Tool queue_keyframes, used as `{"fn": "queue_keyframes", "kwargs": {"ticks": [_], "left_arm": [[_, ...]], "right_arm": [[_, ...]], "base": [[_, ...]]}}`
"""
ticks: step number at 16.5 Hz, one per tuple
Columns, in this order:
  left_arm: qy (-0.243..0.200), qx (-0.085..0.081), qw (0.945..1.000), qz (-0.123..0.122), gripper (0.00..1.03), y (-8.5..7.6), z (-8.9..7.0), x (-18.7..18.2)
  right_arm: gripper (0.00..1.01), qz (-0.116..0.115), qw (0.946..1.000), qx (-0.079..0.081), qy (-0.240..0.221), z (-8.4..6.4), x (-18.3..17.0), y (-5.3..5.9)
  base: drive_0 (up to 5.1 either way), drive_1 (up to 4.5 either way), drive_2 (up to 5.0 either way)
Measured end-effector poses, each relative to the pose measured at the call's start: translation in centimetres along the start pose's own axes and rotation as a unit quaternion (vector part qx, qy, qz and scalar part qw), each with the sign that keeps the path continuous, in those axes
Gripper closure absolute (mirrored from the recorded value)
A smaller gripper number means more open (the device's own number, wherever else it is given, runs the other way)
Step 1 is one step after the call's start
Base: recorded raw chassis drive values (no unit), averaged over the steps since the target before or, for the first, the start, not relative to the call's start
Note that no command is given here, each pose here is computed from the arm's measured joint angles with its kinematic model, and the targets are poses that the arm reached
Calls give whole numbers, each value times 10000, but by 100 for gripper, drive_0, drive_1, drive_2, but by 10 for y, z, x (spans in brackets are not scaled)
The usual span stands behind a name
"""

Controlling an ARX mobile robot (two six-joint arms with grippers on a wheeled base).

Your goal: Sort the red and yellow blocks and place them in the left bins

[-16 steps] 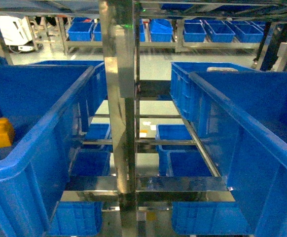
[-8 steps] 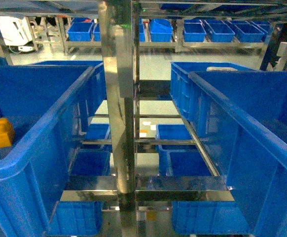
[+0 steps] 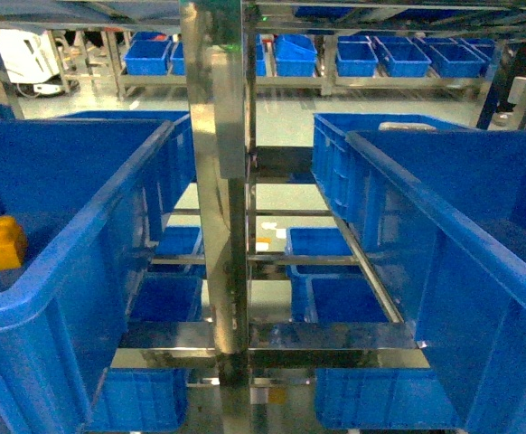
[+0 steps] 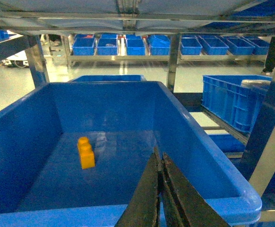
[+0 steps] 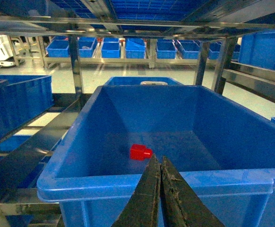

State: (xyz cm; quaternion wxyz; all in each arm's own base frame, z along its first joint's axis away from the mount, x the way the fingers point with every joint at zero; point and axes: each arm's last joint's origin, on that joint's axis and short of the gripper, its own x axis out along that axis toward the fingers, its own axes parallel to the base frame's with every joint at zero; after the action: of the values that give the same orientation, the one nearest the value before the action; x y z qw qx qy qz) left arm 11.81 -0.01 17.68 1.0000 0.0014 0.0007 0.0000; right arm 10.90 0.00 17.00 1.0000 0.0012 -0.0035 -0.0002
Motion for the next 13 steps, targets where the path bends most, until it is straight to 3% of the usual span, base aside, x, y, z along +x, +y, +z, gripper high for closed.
{"fn": "queue_keyframes", "kwargs": {"ticks": [8, 9, 10, 13], "left_arm": [[-107, 0, 9999, 0, 101, 0, -5, -10], [124, 2, 9999, 0, 101, 0, -11, -16], [21, -11, 10000, 6, 99, 0, -10, -21], [-4, -10, 10000, 2, 63, 0, -9, -21]], "right_arm": [[99, 2, 10000, 0, 13, -2, -12, 0], [99, 2, 10000, 0, 15, -3, -12, 0], [93, 0, 10000, -2, 15, -3, -12, 0], [56, 2, 10000, -2, 10, -2, -12, 0]], "base": [[0, 0, 0], [0, 0, 0], [0, 0, 0], [0, 0, 0]]}}
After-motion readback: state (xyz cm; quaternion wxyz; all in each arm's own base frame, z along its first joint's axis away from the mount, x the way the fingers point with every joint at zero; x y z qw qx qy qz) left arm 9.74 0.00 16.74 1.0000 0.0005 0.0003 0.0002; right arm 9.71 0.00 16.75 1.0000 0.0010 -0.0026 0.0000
